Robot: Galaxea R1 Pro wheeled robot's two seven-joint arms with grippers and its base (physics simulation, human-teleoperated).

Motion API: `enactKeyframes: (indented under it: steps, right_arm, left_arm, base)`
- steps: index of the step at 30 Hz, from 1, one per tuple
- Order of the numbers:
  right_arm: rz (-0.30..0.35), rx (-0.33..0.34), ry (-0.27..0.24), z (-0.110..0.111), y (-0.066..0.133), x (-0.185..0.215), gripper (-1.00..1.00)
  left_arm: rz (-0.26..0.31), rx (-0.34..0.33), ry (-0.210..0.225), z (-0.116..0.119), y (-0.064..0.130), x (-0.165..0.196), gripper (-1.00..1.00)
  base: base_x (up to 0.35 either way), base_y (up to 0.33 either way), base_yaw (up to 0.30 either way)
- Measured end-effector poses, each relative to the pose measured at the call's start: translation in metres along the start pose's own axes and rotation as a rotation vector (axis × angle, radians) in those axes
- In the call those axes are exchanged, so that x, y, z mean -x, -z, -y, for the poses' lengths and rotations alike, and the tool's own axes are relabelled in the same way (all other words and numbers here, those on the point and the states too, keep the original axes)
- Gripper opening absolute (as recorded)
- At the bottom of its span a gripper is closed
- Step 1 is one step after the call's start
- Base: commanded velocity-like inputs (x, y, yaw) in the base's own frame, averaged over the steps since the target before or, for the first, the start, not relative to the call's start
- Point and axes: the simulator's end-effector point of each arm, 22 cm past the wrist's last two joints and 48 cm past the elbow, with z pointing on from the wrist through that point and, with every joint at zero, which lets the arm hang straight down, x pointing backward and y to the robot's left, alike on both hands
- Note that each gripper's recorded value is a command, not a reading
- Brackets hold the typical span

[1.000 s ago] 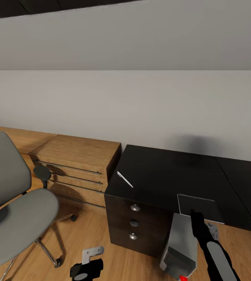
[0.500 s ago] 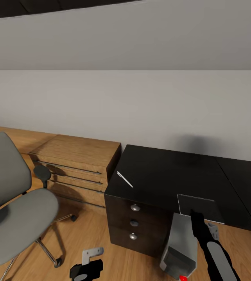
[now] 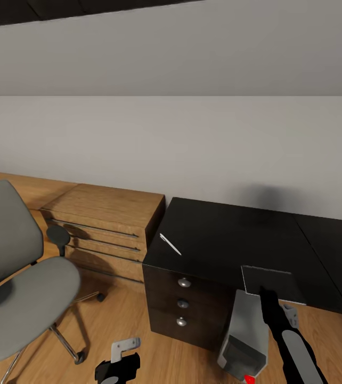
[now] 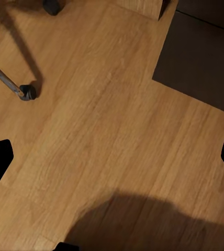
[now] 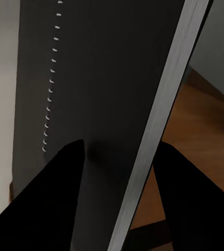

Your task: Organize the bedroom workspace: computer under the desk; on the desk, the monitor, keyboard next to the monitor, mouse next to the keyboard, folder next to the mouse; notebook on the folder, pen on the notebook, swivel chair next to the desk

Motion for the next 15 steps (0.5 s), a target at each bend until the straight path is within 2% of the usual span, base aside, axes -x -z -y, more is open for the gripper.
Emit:
enactKeyframes:
  steps: [15]
  right_arm:
    - [0.0,0.0,-0.002,-0.0001,0.0,0.0,-1.0]
  left_arm:
    - [-0.001,0.0,-0.001,0.0001,-0.0002,-0.0009,1.0]
  base:
    - [0.0,0.0,0.0]
